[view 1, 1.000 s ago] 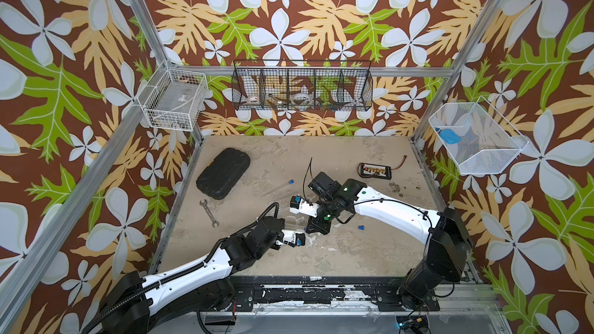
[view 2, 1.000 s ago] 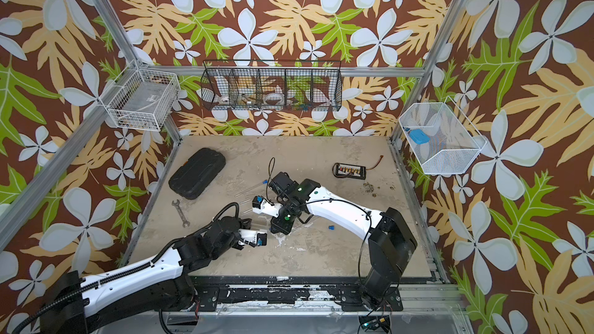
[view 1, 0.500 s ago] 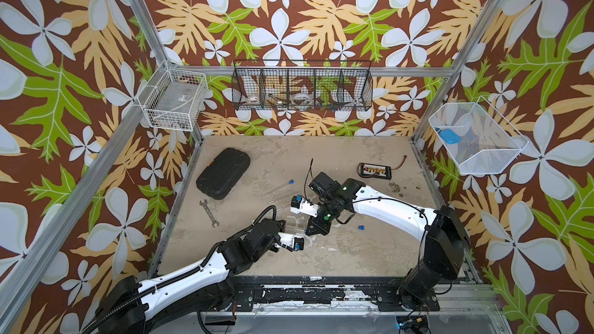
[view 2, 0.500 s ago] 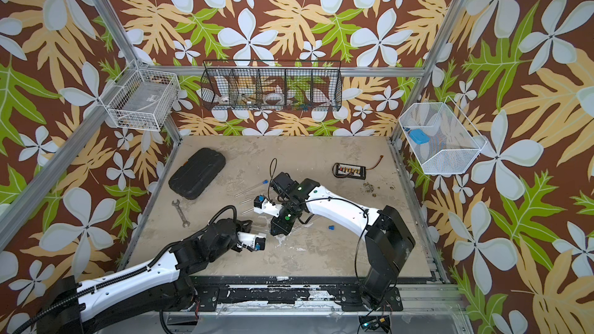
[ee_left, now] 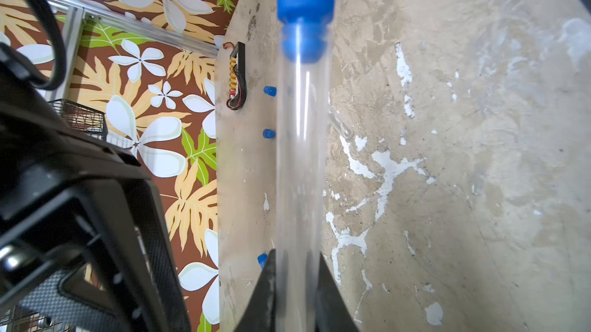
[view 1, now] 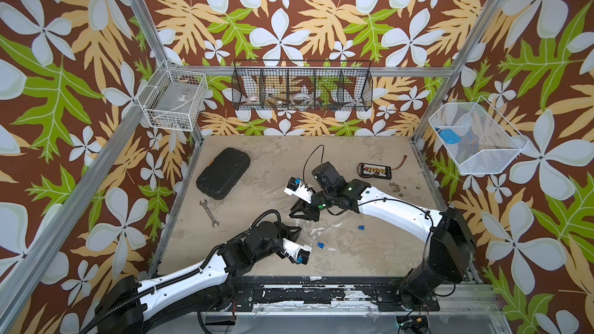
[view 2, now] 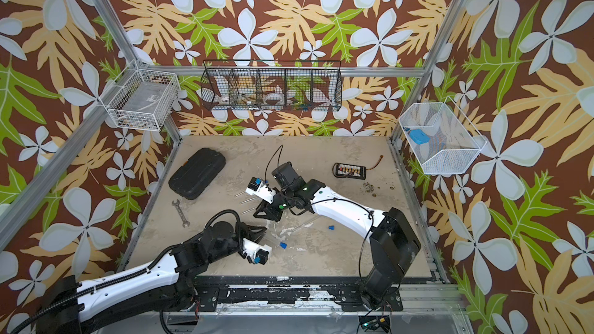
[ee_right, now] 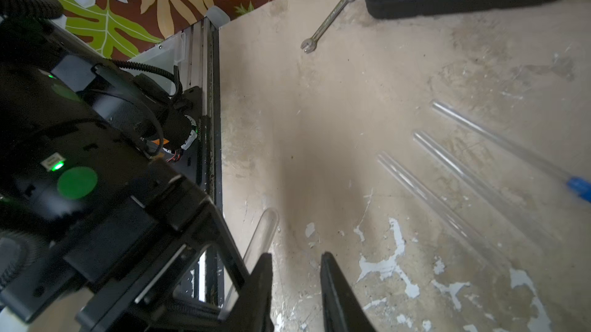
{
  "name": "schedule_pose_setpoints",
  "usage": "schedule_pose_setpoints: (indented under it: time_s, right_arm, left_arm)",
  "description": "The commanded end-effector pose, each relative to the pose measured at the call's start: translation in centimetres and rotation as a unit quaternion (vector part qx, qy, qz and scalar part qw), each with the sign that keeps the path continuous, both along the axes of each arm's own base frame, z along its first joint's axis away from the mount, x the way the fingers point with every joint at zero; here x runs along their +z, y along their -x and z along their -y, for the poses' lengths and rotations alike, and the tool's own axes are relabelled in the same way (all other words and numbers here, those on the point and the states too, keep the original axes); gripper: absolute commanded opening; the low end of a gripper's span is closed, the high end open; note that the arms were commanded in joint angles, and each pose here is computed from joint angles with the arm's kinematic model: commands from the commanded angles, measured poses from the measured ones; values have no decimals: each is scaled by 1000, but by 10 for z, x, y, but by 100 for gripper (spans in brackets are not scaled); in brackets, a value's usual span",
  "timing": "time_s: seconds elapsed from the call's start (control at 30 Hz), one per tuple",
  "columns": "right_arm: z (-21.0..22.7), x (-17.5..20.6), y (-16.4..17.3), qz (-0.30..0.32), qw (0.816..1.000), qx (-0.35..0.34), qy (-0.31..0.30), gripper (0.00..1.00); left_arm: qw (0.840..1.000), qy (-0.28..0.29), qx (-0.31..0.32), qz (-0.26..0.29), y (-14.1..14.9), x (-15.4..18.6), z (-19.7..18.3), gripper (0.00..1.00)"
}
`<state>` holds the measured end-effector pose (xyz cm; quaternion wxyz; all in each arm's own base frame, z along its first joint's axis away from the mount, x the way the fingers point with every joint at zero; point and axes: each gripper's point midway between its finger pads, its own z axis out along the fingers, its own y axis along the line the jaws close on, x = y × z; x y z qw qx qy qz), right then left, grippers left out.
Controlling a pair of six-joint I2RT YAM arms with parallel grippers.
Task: Insert stoppers into test tubes
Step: Insert the stopper into the test tube.
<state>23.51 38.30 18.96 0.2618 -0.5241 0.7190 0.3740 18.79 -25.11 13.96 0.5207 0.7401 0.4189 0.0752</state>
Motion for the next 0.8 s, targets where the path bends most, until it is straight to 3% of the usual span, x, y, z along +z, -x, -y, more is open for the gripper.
schedule_pose_setpoints:
  time_s: [0.0,0.17,0.33,0.47,0.67,0.77]
  right_arm:
    - [-2,20,-13,25,999,-16,-37,34]
    - [33,58,-50,69,989,-114,-61,40]
    - [103,98,-81,191,948,-249,-48,41]
    - [142,115,-72,269,917,-292,-28,40]
    - [162,119,-13,350,913,-205,-49,41]
    - [158,85,25,398,913,-82,-24,39]
  left_arm:
    - [1000,21,-9,8,-1,10,7,0]
    - [1000,28,9,-11,-4,8,7,0]
    - [996,55,40,-52,-10,12,10,0]
    - [989,73,67,-113,-17,11,10,0]
    - [975,92,62,-193,-15,11,10,0]
    - [972,99,40,-210,-8,11,13,0]
